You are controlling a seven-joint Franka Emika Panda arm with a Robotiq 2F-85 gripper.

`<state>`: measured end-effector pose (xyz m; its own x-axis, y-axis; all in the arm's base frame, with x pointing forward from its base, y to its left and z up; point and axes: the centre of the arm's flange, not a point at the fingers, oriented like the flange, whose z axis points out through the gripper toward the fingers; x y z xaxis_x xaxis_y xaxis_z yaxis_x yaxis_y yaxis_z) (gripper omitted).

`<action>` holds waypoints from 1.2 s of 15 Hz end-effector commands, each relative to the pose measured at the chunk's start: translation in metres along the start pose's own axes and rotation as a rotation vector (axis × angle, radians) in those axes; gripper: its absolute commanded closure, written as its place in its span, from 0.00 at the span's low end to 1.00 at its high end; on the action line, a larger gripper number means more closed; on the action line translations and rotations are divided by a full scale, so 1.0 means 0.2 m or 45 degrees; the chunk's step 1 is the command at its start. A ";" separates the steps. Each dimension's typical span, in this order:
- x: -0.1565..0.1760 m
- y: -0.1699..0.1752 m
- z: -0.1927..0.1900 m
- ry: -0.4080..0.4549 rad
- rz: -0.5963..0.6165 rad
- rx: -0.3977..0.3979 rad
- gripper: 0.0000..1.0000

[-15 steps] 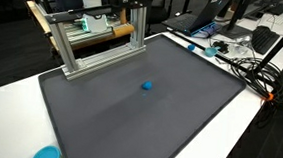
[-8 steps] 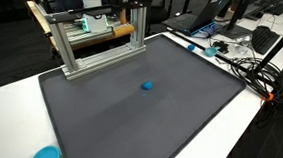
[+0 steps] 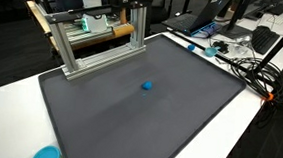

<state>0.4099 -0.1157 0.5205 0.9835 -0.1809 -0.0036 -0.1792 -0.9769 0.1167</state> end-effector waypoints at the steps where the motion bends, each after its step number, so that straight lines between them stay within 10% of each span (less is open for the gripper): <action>1: -0.04 -0.16 0.04 0.004 -0.141 0.056 0.00; 4: -0.10 -0.25 0.07 -0.024 -0.326 0.021 0.00; 18: -0.20 -0.36 0.09 0.126 -0.060 0.173 0.00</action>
<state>0.4085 -0.0600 0.4988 0.9951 -0.0991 0.0045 -0.0991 -0.9948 0.0245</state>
